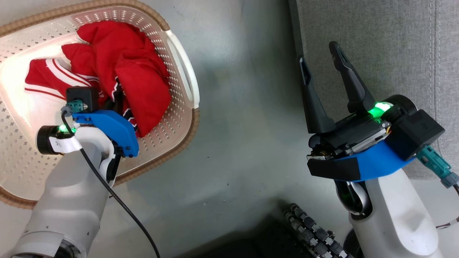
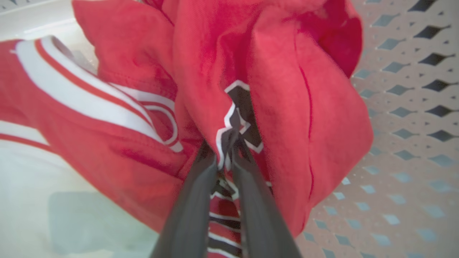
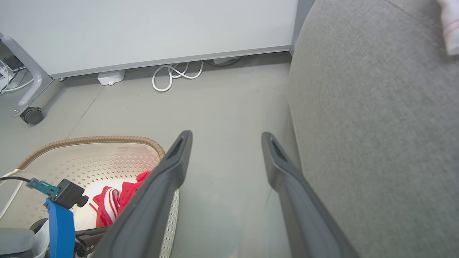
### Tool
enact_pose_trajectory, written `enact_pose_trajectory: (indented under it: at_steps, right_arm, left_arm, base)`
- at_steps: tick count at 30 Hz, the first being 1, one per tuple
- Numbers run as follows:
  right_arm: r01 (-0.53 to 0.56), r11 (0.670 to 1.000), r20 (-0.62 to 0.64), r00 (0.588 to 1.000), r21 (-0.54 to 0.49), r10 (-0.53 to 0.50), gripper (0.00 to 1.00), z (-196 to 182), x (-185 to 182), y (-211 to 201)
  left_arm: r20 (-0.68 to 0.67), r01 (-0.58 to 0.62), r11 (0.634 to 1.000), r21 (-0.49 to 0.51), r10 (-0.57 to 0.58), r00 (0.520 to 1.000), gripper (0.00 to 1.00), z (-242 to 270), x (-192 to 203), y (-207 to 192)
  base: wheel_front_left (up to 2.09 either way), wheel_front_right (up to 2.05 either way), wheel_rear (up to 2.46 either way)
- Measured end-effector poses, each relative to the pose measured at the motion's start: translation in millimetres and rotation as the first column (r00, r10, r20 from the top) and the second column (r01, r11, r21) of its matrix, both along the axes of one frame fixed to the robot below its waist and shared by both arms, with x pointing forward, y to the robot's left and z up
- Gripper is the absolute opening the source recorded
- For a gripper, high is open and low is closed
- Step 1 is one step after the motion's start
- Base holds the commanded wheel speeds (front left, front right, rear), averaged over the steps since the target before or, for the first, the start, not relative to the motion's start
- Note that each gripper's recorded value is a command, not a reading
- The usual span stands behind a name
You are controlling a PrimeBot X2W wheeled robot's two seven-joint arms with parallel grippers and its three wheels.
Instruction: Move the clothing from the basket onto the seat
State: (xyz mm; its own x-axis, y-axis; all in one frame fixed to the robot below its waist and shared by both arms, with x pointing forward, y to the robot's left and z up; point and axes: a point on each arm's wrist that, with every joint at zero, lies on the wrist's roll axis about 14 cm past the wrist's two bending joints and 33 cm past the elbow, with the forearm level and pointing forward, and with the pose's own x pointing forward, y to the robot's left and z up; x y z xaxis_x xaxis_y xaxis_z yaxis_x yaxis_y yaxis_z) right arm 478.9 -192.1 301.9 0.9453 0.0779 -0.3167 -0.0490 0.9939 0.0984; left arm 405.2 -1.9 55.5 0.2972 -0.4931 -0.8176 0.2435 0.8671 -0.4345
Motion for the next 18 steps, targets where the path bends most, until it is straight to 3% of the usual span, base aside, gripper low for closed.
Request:
enact_pose_trajectory:
  at_steps: [18]
  right_arm:
    - [-0.001,1.000,0.023,1.000,0.008,0.000,1.00,10.2,2.9,0.6]
  left_arm:
    - [0.011,0.000,1.000,-0.007,0.000,1.000,0.00,5.0,7.2,-2.8]
  base:
    - [0.00,0.00,0.00]
